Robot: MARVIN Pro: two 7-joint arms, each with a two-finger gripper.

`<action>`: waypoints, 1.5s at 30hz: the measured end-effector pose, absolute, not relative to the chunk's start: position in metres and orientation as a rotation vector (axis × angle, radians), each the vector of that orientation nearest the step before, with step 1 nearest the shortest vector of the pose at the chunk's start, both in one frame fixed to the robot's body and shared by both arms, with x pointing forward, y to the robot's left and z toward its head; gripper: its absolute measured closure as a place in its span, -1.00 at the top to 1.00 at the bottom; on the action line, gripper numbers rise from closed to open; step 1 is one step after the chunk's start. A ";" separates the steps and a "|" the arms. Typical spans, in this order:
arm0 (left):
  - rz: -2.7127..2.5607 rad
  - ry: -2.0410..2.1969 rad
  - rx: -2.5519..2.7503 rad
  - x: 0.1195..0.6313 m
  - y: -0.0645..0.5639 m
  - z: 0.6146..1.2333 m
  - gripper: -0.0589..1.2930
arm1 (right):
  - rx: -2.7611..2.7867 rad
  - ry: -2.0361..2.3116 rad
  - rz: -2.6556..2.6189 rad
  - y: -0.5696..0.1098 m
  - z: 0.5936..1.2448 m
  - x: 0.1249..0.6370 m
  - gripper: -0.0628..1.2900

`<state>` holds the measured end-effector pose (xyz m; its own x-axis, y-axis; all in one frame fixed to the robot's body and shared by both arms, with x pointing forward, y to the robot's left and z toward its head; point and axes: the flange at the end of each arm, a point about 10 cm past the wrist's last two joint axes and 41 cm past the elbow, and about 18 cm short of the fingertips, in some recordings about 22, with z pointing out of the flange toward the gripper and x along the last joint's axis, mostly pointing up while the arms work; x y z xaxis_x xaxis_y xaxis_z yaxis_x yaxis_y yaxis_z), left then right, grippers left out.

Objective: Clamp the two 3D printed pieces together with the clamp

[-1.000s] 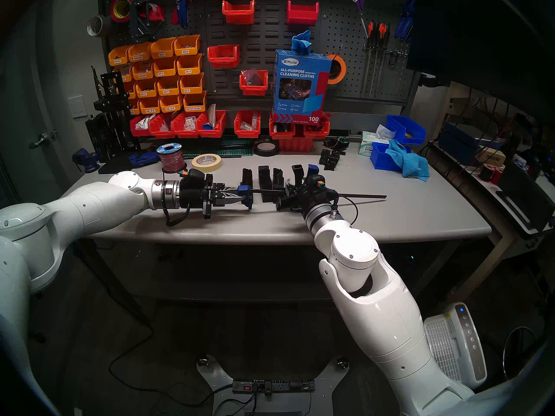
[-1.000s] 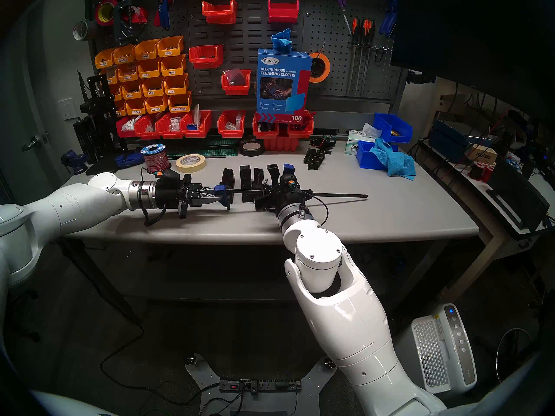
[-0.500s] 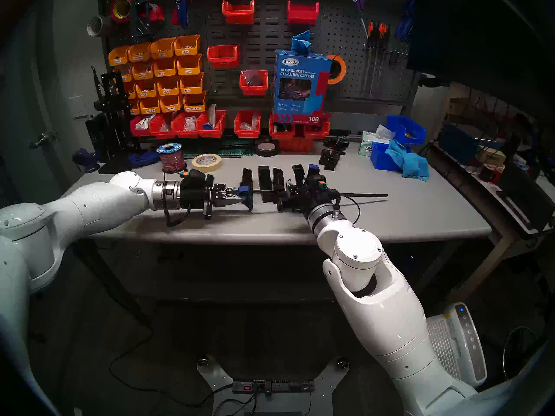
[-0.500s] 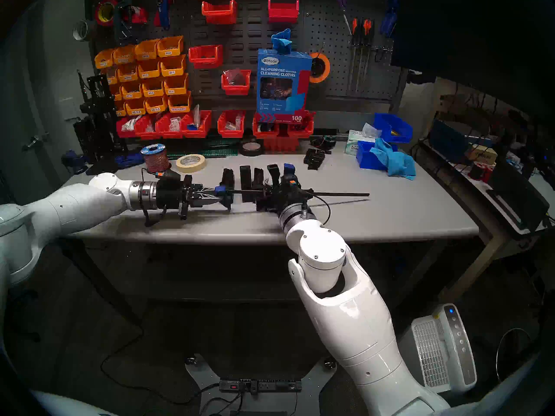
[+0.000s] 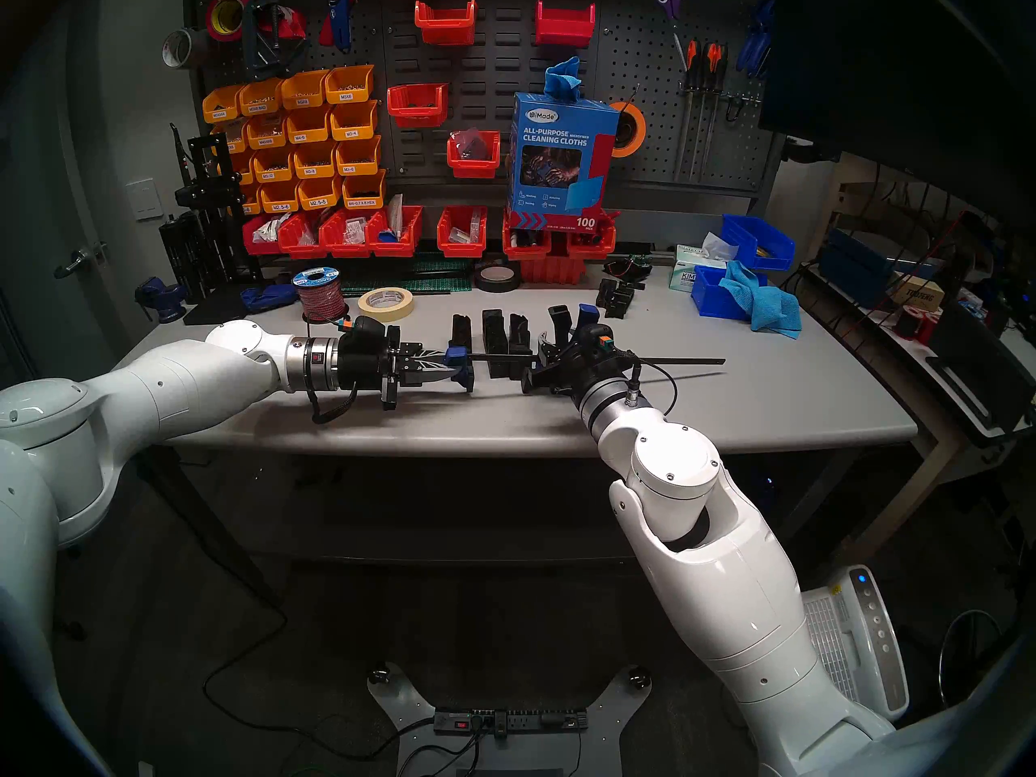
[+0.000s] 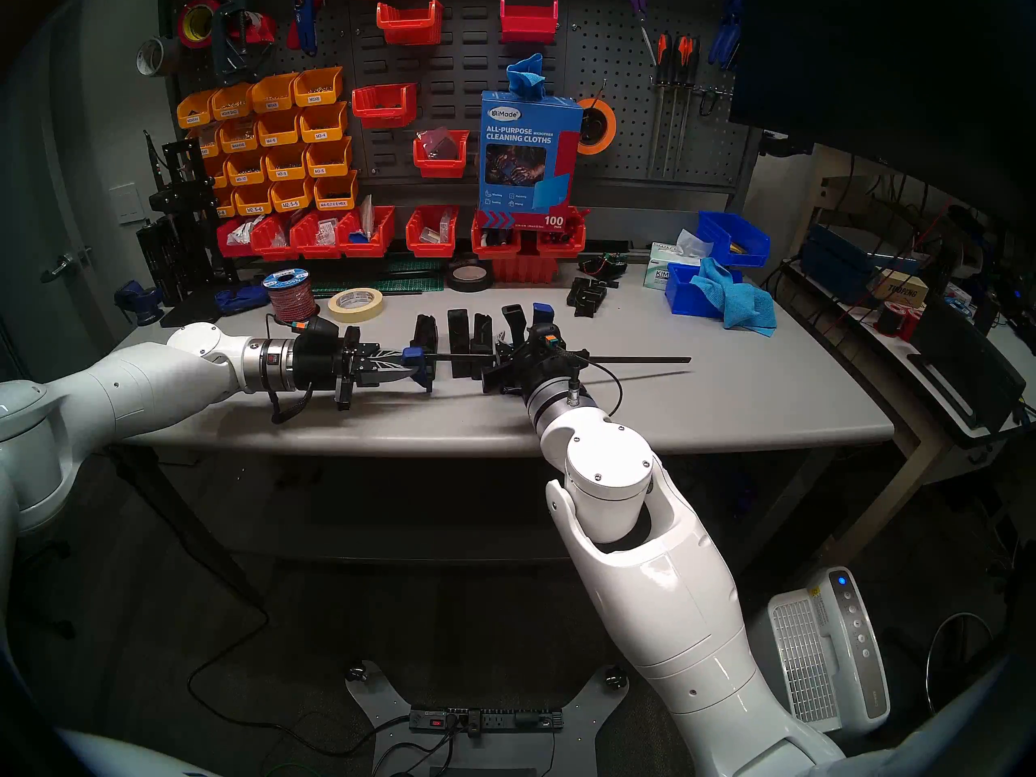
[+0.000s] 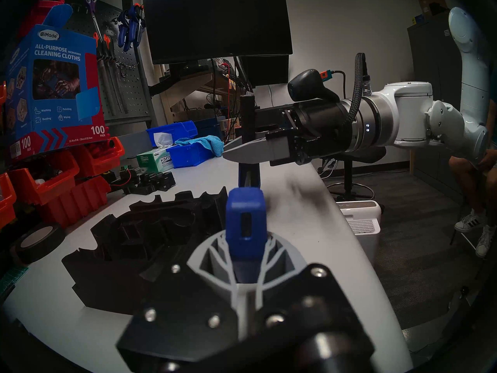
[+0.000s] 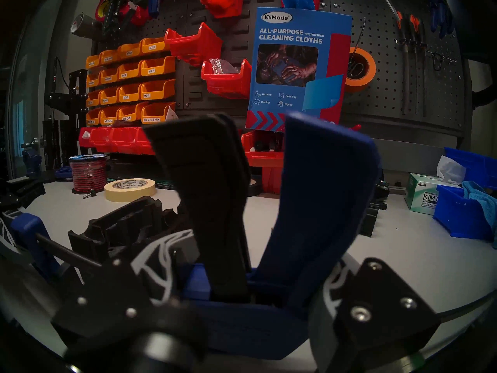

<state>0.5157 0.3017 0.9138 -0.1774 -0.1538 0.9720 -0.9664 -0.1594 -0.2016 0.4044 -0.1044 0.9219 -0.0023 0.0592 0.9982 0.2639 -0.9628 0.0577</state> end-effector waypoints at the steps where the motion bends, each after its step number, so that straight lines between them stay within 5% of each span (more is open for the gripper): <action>1: 1.417 -1.369 1.349 0.516 0.302 0.914 -0.84 | -2.111 -0.345 -2.101 -0.106 0.922 0.405 -0.03; 45: 1.481 -1.342 1.320 0.517 0.305 0.927 -0.84 | -2.063 -0.436 -2.198 -0.149 0.942 0.421 -0.03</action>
